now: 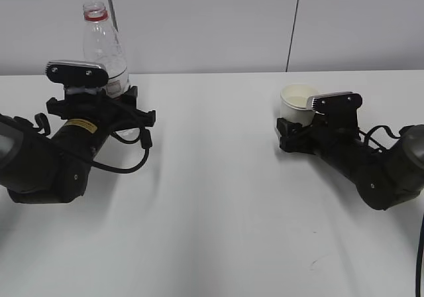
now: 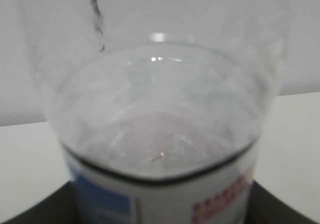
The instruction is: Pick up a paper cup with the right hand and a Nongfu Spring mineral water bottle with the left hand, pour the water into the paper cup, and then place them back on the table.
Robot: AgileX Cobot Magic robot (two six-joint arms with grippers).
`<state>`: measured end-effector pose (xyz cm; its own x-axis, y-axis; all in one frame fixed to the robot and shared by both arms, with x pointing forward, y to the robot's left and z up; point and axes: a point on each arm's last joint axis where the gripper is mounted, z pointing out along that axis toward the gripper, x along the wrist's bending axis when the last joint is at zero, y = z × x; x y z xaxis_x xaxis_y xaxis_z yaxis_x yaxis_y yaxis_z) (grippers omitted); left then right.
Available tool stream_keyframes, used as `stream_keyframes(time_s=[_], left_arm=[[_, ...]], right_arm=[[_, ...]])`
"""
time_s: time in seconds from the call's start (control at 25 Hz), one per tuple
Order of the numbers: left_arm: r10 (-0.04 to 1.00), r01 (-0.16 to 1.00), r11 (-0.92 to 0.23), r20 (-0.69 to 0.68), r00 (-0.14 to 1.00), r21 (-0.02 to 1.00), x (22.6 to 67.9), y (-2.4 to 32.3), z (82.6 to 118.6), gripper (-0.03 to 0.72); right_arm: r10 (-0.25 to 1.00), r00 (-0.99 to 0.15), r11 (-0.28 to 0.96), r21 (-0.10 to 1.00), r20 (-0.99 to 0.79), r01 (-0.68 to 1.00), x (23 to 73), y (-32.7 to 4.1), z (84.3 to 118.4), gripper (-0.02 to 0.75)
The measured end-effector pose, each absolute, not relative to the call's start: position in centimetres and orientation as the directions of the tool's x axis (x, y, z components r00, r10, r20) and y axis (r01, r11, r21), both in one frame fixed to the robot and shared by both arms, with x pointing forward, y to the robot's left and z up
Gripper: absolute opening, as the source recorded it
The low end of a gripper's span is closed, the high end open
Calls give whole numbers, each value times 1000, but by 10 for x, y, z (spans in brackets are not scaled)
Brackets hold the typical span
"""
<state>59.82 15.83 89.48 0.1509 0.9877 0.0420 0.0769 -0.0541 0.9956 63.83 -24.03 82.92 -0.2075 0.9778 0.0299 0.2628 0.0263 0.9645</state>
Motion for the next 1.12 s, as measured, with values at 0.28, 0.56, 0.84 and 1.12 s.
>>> stream_keyframes(time_s=[0.28, 0.56, 0.84, 1.12], left_arm=[[988, 77, -54, 42, 151, 996, 598, 158, 895, 370], [988, 77, -54, 42, 151, 996, 598, 158, 895, 370], [988, 77, -54, 42, 152, 996, 598, 158, 895, 370], [987, 90, -47, 32, 160, 995, 606, 154, 897, 370]], right_arm=[[978, -207, 28, 959, 32, 281, 625, -242, 834, 605], [978, -207, 29, 957, 33, 289, 605, -244, 850, 603], [982, -187, 19, 953, 39, 301, 574, -250, 871, 594], [990, -139, 7, 953, 37, 302, 553, -257, 884, 594]])
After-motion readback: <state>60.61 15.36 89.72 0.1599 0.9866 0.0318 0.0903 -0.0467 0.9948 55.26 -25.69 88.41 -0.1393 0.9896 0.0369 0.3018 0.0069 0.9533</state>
